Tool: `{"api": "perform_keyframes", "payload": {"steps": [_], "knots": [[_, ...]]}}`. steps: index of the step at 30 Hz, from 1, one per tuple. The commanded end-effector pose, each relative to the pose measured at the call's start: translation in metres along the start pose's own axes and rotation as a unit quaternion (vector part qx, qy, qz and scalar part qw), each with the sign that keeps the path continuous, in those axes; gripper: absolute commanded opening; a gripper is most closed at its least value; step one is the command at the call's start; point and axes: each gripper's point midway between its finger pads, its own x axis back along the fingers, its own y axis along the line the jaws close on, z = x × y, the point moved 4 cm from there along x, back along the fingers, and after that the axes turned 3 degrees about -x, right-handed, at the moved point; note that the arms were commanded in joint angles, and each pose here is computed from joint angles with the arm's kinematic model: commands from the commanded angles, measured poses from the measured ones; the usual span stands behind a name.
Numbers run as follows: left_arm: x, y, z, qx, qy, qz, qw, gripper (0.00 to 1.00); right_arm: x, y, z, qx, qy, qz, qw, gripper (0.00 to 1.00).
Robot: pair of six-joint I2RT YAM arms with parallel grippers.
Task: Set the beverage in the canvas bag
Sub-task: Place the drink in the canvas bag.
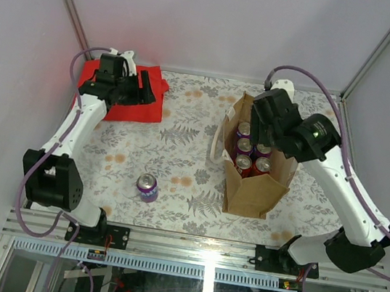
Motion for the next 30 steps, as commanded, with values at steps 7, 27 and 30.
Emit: {"api": "perform_keyframes", "payload": {"steps": [7,27,30], "knots": [[-0.013,-0.009,-0.025,-0.004,-0.029,0.026,0.999,0.69,0.012,-0.007,0.038,-0.066,0.044,-0.021,0.997,0.0],[-0.046,-0.023,-0.028,-0.013,-0.003,0.052,0.999,0.69,0.003,0.015,0.115,-0.074,0.2,-0.078,0.974,0.0],[-0.049,-0.025,-0.027,-0.014,0.001,0.054,0.998,0.69,0.006,0.012,0.121,-0.076,0.21,-0.078,0.972,0.0]]}}
